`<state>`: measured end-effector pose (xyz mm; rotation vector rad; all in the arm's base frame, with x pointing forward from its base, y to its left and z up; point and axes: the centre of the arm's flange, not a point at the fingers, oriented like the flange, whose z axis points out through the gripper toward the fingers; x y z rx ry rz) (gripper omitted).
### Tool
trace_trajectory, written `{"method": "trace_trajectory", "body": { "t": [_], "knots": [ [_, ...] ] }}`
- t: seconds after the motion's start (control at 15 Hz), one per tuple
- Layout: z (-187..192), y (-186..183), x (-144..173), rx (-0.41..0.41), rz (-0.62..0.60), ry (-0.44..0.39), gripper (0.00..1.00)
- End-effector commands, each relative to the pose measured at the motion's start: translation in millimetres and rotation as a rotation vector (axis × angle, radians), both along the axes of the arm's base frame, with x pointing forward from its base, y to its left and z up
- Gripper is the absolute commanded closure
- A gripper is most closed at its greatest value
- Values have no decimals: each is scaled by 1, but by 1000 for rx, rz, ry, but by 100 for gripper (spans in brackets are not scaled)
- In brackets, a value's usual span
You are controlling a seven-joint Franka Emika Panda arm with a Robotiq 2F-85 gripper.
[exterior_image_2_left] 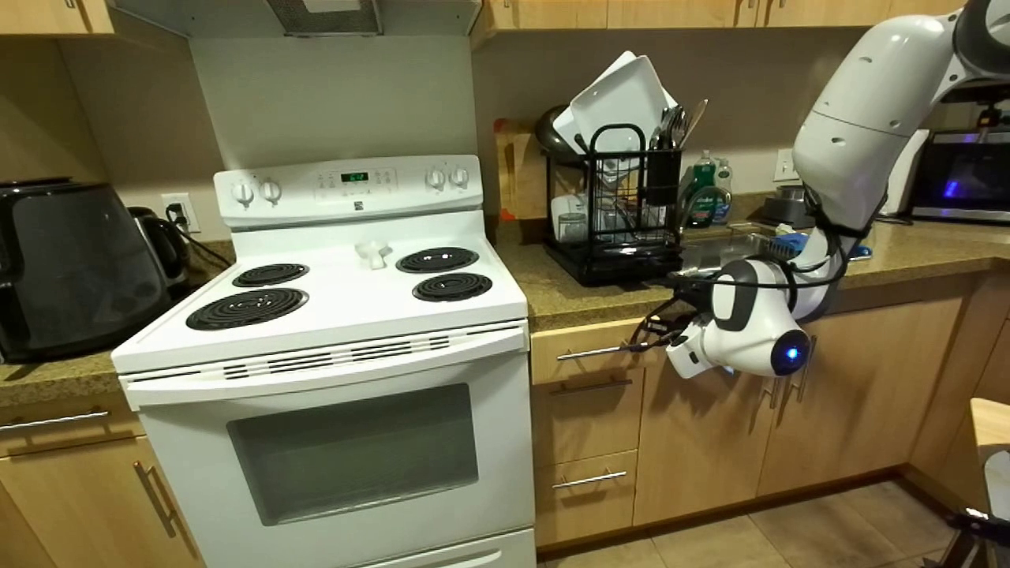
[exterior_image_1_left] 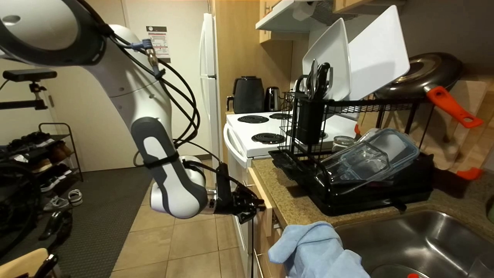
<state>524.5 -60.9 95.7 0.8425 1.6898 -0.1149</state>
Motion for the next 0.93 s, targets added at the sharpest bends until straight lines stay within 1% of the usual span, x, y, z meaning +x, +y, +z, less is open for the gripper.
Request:
{"method": "trace_trajectory", "body": {
  "t": [0.0,0.13,0.2,0.27,0.4,0.73,0.87],
  "knots": [
    [0,0,0,0,0,0,72],
    [0,0,0,0,0,0,72],
    [0,3,2,21,27,8,47],
    [-1,2,5,36,44,13,46],
    [-5,-2,14,37,64,26,35],
    [-10,-18,40,39,110,56,3],
    [-12,-24,48,45,113,64,0]
  ]
}}
